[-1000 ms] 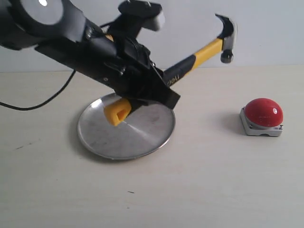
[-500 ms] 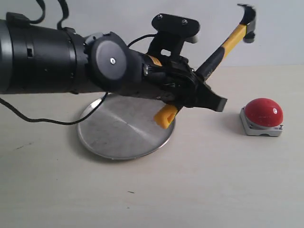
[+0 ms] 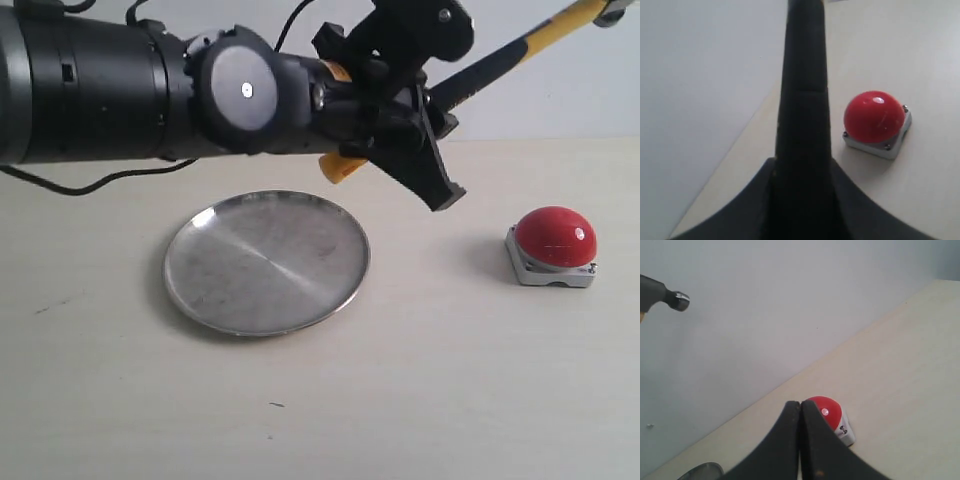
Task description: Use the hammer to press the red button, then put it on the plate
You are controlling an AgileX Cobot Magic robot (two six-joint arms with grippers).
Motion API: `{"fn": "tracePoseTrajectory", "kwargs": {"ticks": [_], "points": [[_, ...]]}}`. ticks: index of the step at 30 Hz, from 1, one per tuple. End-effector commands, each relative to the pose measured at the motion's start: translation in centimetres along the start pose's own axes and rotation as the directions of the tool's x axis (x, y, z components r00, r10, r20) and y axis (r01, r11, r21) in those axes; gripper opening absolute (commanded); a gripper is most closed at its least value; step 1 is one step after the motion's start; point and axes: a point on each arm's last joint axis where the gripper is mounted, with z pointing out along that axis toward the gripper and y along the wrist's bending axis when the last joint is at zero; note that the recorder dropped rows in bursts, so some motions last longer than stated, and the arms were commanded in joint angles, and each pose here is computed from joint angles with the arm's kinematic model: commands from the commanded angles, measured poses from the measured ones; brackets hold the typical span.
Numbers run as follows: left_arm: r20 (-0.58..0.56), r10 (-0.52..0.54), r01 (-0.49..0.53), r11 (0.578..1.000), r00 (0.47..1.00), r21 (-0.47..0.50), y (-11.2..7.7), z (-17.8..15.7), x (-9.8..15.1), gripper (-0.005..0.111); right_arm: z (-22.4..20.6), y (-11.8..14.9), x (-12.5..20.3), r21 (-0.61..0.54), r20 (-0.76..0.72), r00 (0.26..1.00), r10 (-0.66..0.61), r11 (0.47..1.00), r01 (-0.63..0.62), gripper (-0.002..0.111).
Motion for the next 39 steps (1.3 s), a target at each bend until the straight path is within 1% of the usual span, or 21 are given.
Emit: {"fn": "tracePoseTrajectory", "kwargs": {"ticks": [1, 2, 3, 4, 6, 7, 8, 9, 10, 11, 12, 14, 15, 17, 19, 20, 23, 26, 29, 33, 39], "points": [[0.058, -0.129, 0.129, 0.992, 0.990, -0.006, 2.1, 0.3, -2.7, 0.000, 0.0, 0.0, 0.1, -0.010, 0.001, 1.000, -0.008, 1.000, 0.008, 0.000], [0.046, -0.148, 0.147, 0.989, 0.988, 0.016, 2.1, 0.4, -2.8, 0.000, 0.0, 0.0, 0.1, -0.010, 0.001, 1.000, -0.008, 1.000, 0.008, 0.000], [0.008, -0.240, 0.240, 0.970, 0.971, 0.051, 2.5, 0.6, -2.8, 0.000, 0.0, 0.0, 0.1, -0.010, 0.001, 1.000, -0.008, 1.000, 0.008, 0.000], [-0.025, -0.293, 0.294, 0.953, 0.956, 0.072, 2.8, 0.6, -2.8, 0.000, 0.0, 0.0, 0.1, -0.010, 0.001, 1.000, -0.008, 1.000, 0.008, 0.000], [-0.216, -0.334, 0.367, 0.920, 0.917, 0.138, 4.3, -0.2, -2.2, 0.000, 0.0, 0.0, 0.1, -0.010, 0.001, 1.000, -0.008, 1.000, 0.008, 0.000], [-0.303, -0.324, 0.378, 0.915, 0.896, 0.141, 5.0, -0.8, -1.7, 0.000, 0.0, 0.0, 0.1, -0.010, 0.001, 1.000, -0.008, 1.000, 0.008, 0.000], [-0.404, -0.331, 0.403, 0.909, 0.853, 0.107, 6.4, -1.8, -1.4, 0.000, 0.0, 0.0, 0.1, -0.010, 0.001, 1.000, -0.008, 1.000, 0.008, 0.000], [-0.470, -0.338, 0.419, 0.905, 0.815, 0.077, 7.1, -2.5, -1.3, 0.000, 0.0, 0.0, 0.1, -0.010, 0.001, 1.000, -0.008, 1.000, 0.008, 0.000], [-0.526, -0.349, 0.390, 0.920, 0.776, -0.035, 8.4, -3.2, -1.0, 0.000, 0.0, 0.0, 0.1, -0.010, 0.001, 1.000, -0.008, 1.000, 0.008, 0.000], [-0.531, -0.389, 0.360, 0.919, 0.753, -0.162, 9.4, -3.6, -1.0, 0.000, 0.0, 0.0, 0.1, -0.010, 0.001, 1.000, -0.008, 1.000, 0.008, 0.000], [-0.512, -0.439, 0.286, 0.891, 0.738, -0.352, 10.5, -4.0, -1.0, 0.000, 0.0, 0.0, 0.1, -0.010, 0.001, 1.000, -0.008, 1.000, 0.008, 0.000], [-0.467, -0.458, 0.178, 0.831, 0.756, -0.528, 11.1, -4.4, -1.4, 0.000, 0.0, 0.0, 0.1, -0.010, 0.001, 1.000, -0.008, 1.000, 0.008, 0.000], [-0.444, -0.454, 0.150, 0.809, 0.773, -0.568, 11.0, -4.5, -1.9, 0.000, 0.0, 0.0, 0.1, -0.010, 0.001, 1.000, -0.008, 1.000, 0.008, 0.000], [-0.382, -0.464, 0.195, 0.802, 0.799, -0.565, 9.9, -3.9, -2.7, 0.000, 0.0, 0.0, 0.1, -0.010, 0.001, 1.000, -0.008, 1.000, 0.008, 0.000], [-0.339, -0.453, 0.254, 0.832, 0.824, -0.494, 8.2, -3.1, -3.4, 0.000, 0.0, 0.0, 0.1, -0.010, 0.001, 1.000, -0.008, 1.000, 0.008, 0.000], [-0.306, -0.445, 0.290, 0.851, 0.842, -0.438, 6.7, -2.4, -4.0, 0.000, 0.0, 0.0, 0.1, -0.010, 0.001, 1.000, -0.008, 1.000, 0.008, 0.000], [-0.227, -0.449, 0.361, 0.868, 0.864, -0.342, 3.2, -1.0, -4.6, 0.000, 0.0, 0.0, 0.1, -0.010, 0.001, 1.000, -0.008, 1.000, 0.008, 0.000], [-0.162, -0.495, 0.449, 0.857, 0.853, -0.252, 0.2, 0.6, -4.2, 0.000, 0.0, 0.0, 0.1, -0.010, 0.001, 1.000, -0.008, 1.000, 0.008, 0.000], [-0.123, -0.565, 0.542, 0.822, 0.816, -0.173, -1.7, 1.9, -3.2, 0.000, 0.0, 0.0, 0.1, -0.010, 0.001, 1.000, -0.008, 1.000, 0.008, 0.000], [-0.153, -0.589, 0.573, 0.808, 0.794, -0.136, -3.9, 3.7, -1.4, 0.000, 0.0, 0.0, 0.1, -0.010, 0.001, 1.000, -0.008, 1.000, 0.008, 0.000], [-0.139, -0.562, 0.558, 0.827, 0.815, -0.068, -7.6, 3.8, -1.2, 0.000, 0.0, 0.0, 0.1, -0.010, 0.001, 1.000, -0.008, 1.000, 0.008, 0.000]]}}
